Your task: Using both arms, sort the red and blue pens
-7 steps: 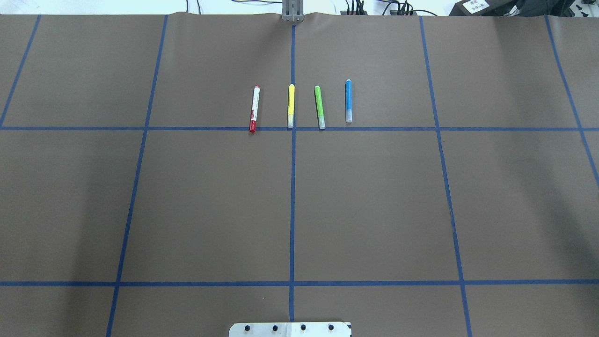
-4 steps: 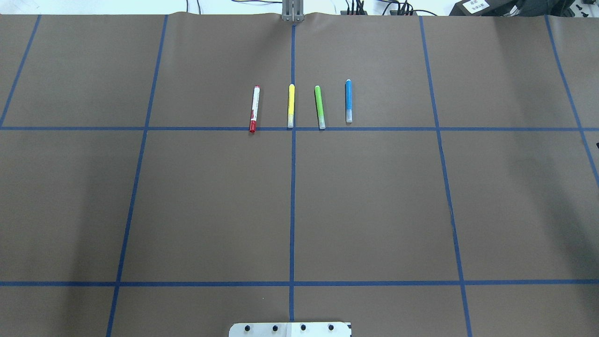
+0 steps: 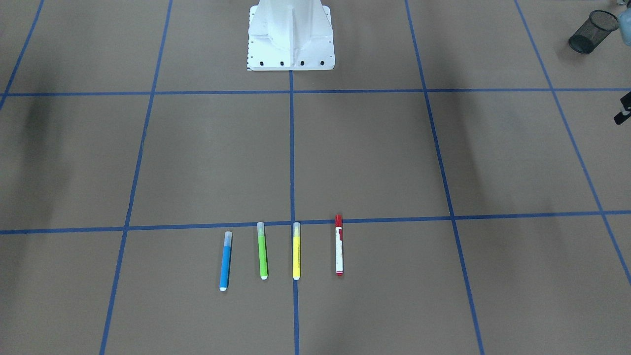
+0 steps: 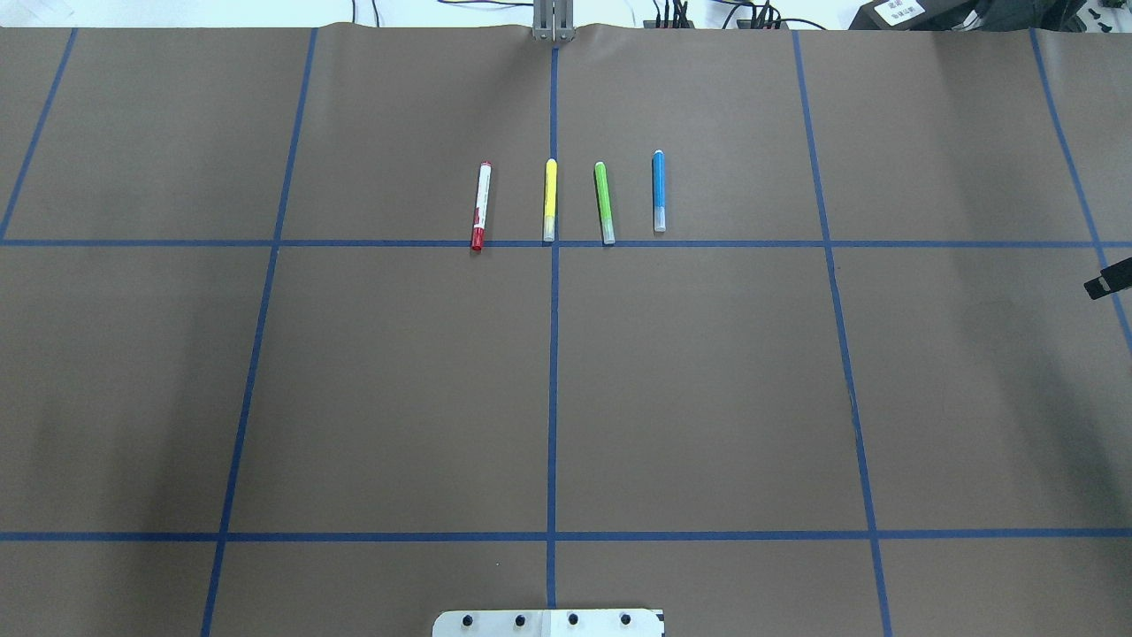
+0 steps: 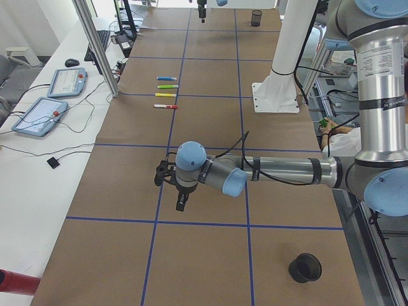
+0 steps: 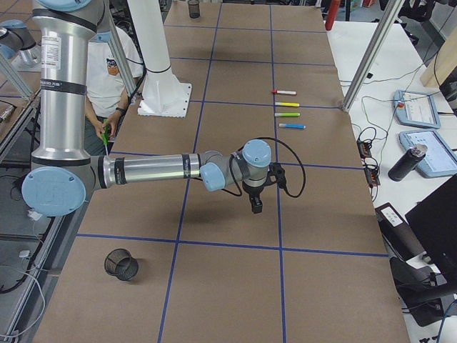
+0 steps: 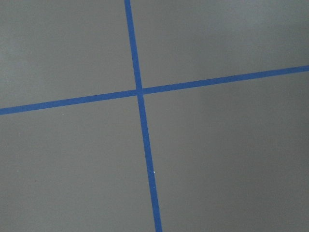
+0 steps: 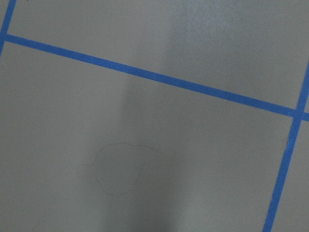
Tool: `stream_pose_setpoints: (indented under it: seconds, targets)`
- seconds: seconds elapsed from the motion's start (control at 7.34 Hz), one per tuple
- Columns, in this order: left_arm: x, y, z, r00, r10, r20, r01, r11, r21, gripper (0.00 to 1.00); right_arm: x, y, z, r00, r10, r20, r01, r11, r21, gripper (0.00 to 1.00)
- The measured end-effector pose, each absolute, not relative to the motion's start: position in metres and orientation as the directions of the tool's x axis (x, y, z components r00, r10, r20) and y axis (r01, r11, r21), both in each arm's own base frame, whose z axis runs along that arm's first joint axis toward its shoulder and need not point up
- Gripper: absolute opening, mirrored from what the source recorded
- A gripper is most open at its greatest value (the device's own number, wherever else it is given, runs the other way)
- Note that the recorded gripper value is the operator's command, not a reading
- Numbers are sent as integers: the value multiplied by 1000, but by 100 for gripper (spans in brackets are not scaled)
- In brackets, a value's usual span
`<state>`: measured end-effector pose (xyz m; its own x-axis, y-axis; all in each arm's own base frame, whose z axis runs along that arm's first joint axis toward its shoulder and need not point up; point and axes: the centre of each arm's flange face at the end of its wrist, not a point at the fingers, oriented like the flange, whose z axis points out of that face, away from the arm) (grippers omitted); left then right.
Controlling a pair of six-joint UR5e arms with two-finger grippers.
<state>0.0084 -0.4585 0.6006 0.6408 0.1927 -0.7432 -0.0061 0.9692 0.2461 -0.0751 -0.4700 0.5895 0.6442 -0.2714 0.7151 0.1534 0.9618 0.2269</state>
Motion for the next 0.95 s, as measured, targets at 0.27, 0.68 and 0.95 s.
stream_pose_setpoints:
  seconds: [0.27, 0.68, 0.95]
  targets:
    - [64, -493, 553, 608, 223, -762, -29, 965, 260, 100, -77, -470, 586, 634, -278, 722, 152, 960, 236, 100]
    - [168, -533, 464, 564, 186, -805, -9, 976, 219, 99, -81, -466, 578, 578, -313, 754, 163, 949, 269, 100]
    - [262, -556, 397, 586, 196, -786, -30, 975, 221, 97, -81, -465, 577, 571, -326, 753, 163, 945, 285, 100]
